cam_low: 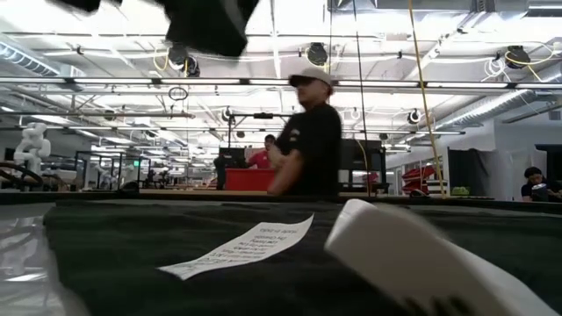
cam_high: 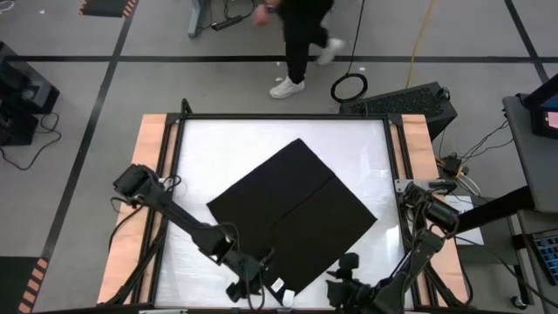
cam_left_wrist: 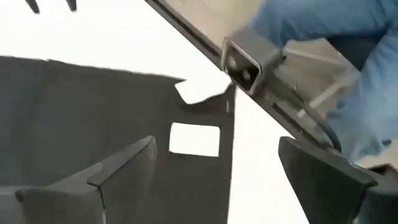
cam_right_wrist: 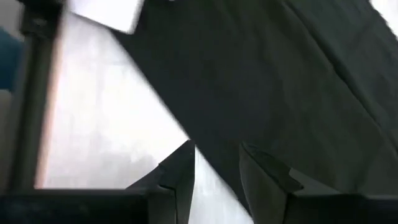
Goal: Roll napkin
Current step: Roll the black napkin
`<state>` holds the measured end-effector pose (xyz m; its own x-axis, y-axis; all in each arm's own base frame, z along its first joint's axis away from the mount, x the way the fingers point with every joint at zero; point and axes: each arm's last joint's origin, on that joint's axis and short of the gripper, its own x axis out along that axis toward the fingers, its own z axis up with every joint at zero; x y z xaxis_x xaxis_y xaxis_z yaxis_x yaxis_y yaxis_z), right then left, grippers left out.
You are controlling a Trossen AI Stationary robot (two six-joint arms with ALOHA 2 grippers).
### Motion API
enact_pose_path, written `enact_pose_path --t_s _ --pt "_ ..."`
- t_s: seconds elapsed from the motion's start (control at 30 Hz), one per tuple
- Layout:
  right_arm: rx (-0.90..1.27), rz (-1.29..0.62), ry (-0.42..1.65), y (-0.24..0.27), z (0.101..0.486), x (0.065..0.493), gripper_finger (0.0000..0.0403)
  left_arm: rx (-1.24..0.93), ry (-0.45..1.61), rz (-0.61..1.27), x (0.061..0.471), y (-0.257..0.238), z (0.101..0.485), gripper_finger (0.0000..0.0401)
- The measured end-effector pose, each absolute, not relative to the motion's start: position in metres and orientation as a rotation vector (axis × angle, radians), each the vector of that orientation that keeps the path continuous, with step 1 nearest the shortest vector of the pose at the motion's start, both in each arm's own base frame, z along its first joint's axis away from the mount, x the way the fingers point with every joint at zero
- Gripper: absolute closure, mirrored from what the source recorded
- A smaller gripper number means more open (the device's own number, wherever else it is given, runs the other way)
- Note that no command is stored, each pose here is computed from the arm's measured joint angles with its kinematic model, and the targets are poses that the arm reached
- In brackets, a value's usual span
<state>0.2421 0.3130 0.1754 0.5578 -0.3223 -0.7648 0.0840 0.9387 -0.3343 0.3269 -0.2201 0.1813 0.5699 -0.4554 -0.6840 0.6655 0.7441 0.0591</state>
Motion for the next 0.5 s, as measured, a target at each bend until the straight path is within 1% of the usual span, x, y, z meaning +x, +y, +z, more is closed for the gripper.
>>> enact_pose_path --t_s 0.13,0.23,0.3,0.43,0.5 --pt "-0.266 -0.127 0.948 0.311 0.176 0.267 0.0287 0.299 0.668 -0.721 0.334 -0.227 0.167 0.0056" --pt "-0.277 -0.074 0.956 0.304 0.177 0.283 0.0287 0.296 0.669 -0.725 0.338 -0.227 0.159 0.0056" --pt "-0.287 -0.069 0.975 0.297 0.177 0.291 0.0287 0.3 0.716 -0.71 0.34 -0.221 0.152 0.0056" --pt "-0.319 -0.089 0.994 0.28 0.177 0.305 0.0287 0.324 0.89 -0.642 0.341 -0.201 0.133 0.0056" --pt "-0.328 -0.1 0.999 0.273 0.177 0.312 0.0287 0.317 0.943 -0.622 0.341 -0.193 0.128 0.0056"
